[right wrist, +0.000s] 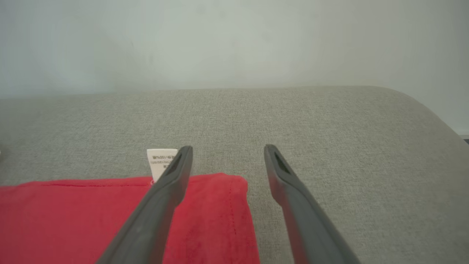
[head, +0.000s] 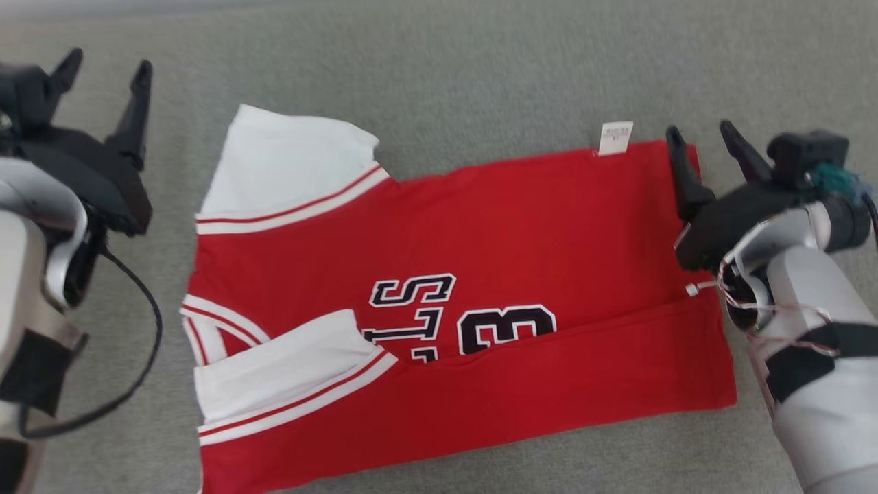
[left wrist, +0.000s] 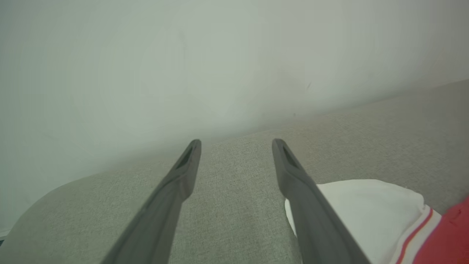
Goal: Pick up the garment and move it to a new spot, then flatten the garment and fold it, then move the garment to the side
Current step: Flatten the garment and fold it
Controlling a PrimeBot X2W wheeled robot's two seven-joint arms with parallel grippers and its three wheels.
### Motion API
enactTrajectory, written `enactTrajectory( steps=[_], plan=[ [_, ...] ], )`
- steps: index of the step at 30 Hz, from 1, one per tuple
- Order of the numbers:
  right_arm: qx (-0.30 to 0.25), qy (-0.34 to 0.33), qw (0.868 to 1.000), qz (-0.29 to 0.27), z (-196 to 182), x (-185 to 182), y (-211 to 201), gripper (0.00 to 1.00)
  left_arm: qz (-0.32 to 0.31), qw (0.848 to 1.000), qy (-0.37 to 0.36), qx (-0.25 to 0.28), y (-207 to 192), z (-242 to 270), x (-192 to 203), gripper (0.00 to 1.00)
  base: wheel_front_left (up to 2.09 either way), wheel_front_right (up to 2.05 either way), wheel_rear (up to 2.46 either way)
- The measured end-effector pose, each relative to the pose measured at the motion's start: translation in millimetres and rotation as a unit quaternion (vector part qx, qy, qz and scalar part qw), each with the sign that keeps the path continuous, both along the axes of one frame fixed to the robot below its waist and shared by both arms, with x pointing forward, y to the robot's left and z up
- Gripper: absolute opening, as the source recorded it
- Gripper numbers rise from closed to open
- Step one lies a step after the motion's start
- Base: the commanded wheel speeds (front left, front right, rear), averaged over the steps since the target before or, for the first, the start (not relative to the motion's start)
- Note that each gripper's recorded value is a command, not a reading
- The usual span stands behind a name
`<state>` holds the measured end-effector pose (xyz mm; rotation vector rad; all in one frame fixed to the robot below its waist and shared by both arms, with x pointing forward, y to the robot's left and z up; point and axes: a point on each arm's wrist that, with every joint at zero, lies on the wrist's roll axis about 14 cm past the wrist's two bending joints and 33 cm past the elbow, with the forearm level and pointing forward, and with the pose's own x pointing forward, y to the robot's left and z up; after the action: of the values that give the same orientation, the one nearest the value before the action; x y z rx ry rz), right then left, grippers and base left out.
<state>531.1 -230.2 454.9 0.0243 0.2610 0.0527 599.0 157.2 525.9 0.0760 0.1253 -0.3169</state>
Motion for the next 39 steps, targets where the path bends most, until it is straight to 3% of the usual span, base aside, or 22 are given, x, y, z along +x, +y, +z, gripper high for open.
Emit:
enactTrajectory(
  steps=[8,18,30,31,32,33,39],
  plan=[
    [-0.014,0.062,0.998,0.004,-29,9,-2,1.0,-0.034,0.993,0.115,0.017,-26,-66,21,1.0,0.0,0.0,0.0],
    [-0.026,0.102,0.994,0.013,-37,5,-3,1.0,-0.074,0.982,0.172,0.03,-57,-94,25,1.0,0.0,0.0,0.0],
    [-0.024,0.126,0.991,0.025,-39,1,3,1.0,-0.089,0.965,0.238,0.06,-65,-119,14,1.0,0.0,0.0,0.0],
    [-0.021,0.128,0.991,0.025,-40,2,5,0.71,-0.09,0.964,0.244,0.062,-65,-123,13,0.88,0.0,0.0,0.0],
    [-0.019,0.132,0.991,0.028,-42,3,8,0.11,-0.089,0.962,0.25,0.059,-65,-125,13,0.41,0.0,0.0,0.0],
    [-0.015,0.133,0.991,0.029,-43,4,11,0.0,-0.089,0.962,0.251,0.057,-66,-125,14,0.02,0.0,0.0,0.0],
    [-0.012,0.099,0.995,0.029,-33,19,14,0.0,-0.09,0.97,0.223,0.041,-67,-116,19,0.0,0.0,0.0,0.0]
  ],
)
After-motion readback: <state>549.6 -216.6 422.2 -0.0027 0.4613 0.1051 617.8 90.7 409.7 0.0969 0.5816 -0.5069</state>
